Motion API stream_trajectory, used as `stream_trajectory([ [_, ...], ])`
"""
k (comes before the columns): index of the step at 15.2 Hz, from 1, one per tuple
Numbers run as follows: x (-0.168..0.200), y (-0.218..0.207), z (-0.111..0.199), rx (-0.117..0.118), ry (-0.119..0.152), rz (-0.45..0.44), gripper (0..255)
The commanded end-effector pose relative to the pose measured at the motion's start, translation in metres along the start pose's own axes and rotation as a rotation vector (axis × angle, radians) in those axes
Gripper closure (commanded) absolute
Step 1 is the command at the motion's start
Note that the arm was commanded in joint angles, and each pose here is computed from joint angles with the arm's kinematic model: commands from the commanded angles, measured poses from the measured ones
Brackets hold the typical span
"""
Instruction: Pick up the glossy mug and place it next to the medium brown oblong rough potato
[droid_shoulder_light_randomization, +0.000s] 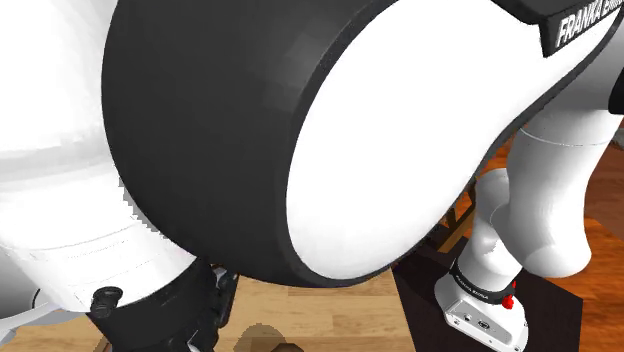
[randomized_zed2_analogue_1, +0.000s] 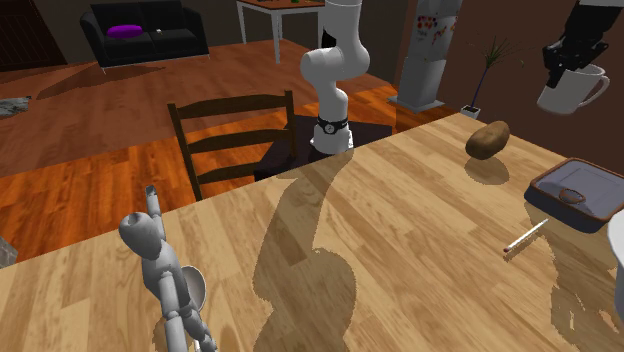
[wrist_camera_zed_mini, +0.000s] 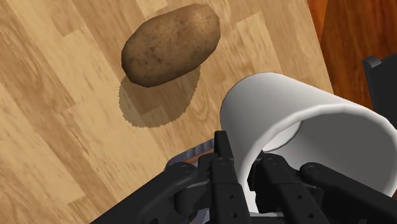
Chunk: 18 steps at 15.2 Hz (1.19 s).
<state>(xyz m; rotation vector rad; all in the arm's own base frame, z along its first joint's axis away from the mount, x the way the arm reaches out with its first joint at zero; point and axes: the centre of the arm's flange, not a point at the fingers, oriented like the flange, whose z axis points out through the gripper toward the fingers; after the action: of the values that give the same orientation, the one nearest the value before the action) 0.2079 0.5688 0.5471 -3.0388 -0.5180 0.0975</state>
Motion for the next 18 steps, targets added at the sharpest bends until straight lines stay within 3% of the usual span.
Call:
stream_trajectory([
  [1,-0.008,-0.024,0.005,0.000,0.001,0.002,255],
  [8,-0.037,-0.104,0.011,0.000,0.001,0.002,255],
  [18,-0.034,-0.100,0.064,0.000,0.001,0.002,255],
])
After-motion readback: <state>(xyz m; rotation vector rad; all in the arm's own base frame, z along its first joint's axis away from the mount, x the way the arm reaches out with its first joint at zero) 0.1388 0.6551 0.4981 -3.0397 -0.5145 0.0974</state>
